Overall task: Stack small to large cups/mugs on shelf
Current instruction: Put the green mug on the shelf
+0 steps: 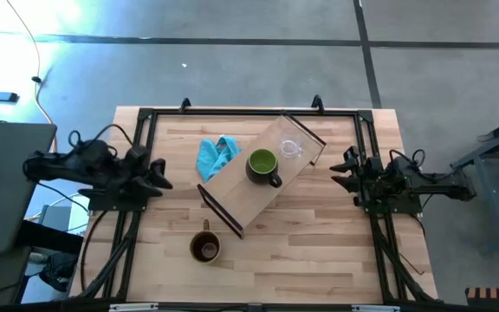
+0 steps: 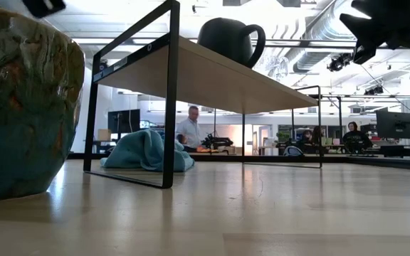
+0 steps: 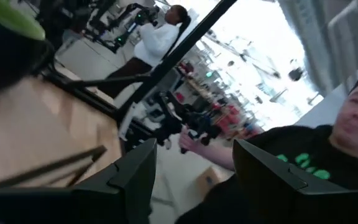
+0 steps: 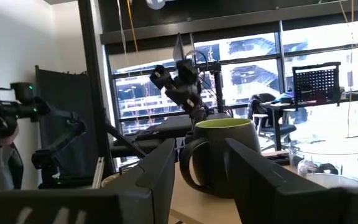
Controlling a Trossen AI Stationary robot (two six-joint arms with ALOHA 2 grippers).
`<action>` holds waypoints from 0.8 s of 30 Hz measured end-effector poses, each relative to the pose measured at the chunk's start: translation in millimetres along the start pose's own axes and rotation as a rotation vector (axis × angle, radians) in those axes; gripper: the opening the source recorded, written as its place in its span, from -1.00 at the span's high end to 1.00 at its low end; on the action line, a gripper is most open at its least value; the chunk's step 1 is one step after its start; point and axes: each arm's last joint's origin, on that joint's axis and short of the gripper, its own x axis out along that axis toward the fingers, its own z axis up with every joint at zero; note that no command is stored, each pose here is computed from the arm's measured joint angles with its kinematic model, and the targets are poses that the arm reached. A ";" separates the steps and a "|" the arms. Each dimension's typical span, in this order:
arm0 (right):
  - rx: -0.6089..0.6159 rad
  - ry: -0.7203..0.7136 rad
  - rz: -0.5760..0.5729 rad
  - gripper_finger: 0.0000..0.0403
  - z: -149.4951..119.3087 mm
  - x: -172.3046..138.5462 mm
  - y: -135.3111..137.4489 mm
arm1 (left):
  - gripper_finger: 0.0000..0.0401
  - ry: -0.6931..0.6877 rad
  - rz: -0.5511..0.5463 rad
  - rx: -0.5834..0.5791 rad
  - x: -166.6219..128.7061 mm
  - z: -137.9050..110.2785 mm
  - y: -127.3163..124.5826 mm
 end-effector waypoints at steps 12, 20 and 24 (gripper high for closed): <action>0.003 0.004 -0.003 0.35 -0.4 0.0 -0.1 | 0.00 0.222 0.183 0.213 24.3 50.4 -40.9; 0.012 0.023 -0.005 0.35 -2.2 0.0 -0.3 | 0.00 0.403 0.199 0.195 62.3 56.0 -35.4; 0.012 0.025 -0.005 0.35 -2.4 0.0 -0.3 | 0.00 0.462 0.207 0.175 74.6 51.6 -30.5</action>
